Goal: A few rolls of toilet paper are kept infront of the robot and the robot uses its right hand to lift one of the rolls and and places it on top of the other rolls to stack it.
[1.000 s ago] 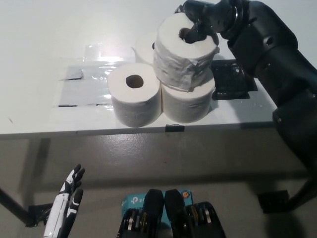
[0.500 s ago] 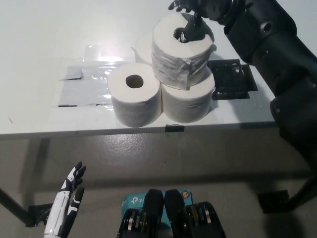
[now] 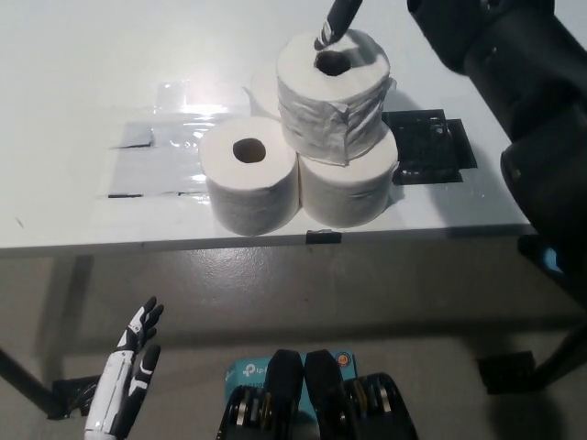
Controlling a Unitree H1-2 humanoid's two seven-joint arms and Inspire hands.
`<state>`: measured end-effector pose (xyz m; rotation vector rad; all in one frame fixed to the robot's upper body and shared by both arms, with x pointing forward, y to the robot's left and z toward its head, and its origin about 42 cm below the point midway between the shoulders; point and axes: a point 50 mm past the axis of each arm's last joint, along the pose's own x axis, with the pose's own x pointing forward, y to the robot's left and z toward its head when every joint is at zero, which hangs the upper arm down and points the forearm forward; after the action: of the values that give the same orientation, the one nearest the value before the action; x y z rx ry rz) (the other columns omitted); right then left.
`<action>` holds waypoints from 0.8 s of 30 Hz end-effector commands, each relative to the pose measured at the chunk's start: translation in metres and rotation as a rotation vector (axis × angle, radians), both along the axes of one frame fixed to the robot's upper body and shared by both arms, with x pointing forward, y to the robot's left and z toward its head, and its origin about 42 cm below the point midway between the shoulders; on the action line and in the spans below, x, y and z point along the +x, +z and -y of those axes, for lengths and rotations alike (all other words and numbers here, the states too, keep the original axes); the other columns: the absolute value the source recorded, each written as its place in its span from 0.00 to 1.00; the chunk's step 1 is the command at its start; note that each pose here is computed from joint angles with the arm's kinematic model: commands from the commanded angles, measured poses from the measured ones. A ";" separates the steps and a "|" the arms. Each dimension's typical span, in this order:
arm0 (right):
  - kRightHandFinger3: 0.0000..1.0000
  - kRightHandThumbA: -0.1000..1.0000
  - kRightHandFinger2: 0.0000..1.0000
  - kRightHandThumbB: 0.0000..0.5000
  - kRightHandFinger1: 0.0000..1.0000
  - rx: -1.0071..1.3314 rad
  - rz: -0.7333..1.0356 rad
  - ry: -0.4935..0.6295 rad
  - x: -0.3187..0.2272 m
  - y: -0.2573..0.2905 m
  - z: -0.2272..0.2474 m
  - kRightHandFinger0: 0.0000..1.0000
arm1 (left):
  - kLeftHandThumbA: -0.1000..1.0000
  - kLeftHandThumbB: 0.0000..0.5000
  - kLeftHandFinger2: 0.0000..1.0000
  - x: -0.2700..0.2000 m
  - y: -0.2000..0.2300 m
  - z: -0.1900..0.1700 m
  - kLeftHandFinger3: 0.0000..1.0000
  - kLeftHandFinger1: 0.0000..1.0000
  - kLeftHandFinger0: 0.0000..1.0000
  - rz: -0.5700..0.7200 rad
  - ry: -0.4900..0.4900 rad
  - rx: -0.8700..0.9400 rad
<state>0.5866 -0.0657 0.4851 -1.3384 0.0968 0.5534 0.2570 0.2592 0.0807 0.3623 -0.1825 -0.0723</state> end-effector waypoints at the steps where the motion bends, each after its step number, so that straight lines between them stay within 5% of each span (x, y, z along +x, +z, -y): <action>1: 1.00 0.86 1.00 0.97 1.00 -0.035 0.093 0.057 -0.015 0.074 -0.010 1.00 | 1.00 0.48 1.00 0.002 0.008 -0.001 1.00 1.00 1.00 0.062 -0.008 0.012; 3: 1.00 0.88 1.00 0.90 1.00 0.114 0.062 0.066 -0.018 0.094 -0.001 1.00 | 1.00 0.45 1.00 0.003 0.007 0.001 1.00 1.00 1.00 0.074 -0.016 0.019; 4: 1.00 0.96 1.00 0.95 1.00 0.144 0.075 0.064 -0.018 0.101 0.005 1.00 | 1.00 0.45 1.00 0.003 0.007 0.002 1.00 1.00 1.00 0.071 -0.017 0.020; 5: 1.00 1.00 1.00 0.72 1.00 0.153 0.084 0.085 -0.019 0.109 0.010 1.00 | 1.00 0.47 1.00 0.004 0.007 0.003 1.00 1.00 1.00 0.067 -0.016 0.016; 7: 1.00 1.00 1.00 0.74 1.00 0.316 0.155 0.127 -0.025 0.144 0.038 1.00 | 1.00 0.46 1.00 0.007 0.008 0.003 1.00 1.00 1.00 0.055 -0.006 -0.009; 10: 1.00 1.00 1.00 0.63 1.00 0.470 0.328 0.172 -0.035 0.175 0.071 1.00 | 1.00 0.48 1.00 0.011 0.011 0.003 1.00 1.00 1.00 0.054 0.005 -0.029; 13: 1.00 1.00 1.00 0.81 1.00 0.447 0.596 0.193 -0.074 0.195 0.123 1.00 | 1.00 0.47 1.00 0.024 0.019 0.002 1.00 1.00 1.00 0.075 0.000 -0.031; 16: 1.00 1.00 1.00 0.87 1.00 0.521 0.782 0.179 -0.129 0.204 0.176 1.00 | 1.00 0.50 1.00 0.046 0.029 0.006 1.00 1.00 1.00 0.104 -0.010 -0.036; 17: 1.00 1.00 1.00 0.76 1.00 0.568 0.853 0.218 -0.155 0.204 0.200 1.00 | 1.00 0.48 1.00 0.056 0.034 0.008 1.00 1.00 1.00 0.115 -0.016 -0.039; 19: 1.00 1.00 1.00 0.68 1.00 0.593 0.956 0.269 -0.189 0.201 0.224 1.00 | 1.00 0.46 1.00 0.068 0.039 0.012 1.00 1.00 1.00 0.132 -0.023 -0.043; 20: 1.00 1.00 1.00 0.52 1.00 0.600 1.031 0.326 -0.212 0.199 0.238 1.00 | 1.00 0.47 1.00 0.077 0.044 0.014 1.00 1.00 1.00 0.143 -0.024 -0.059; 24: 1.00 1.00 1.00 0.53 1.00 0.735 1.161 0.320 -0.263 0.186 0.272 1.00 | 1.00 0.48 1.00 0.101 0.057 0.018 1.00 1.00 1.00 0.173 -0.033 -0.073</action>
<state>0.5691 -0.1858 0.5193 -0.9699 -0.2551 0.4773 0.2874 0.2515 0.0861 0.3542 -0.2017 -0.0883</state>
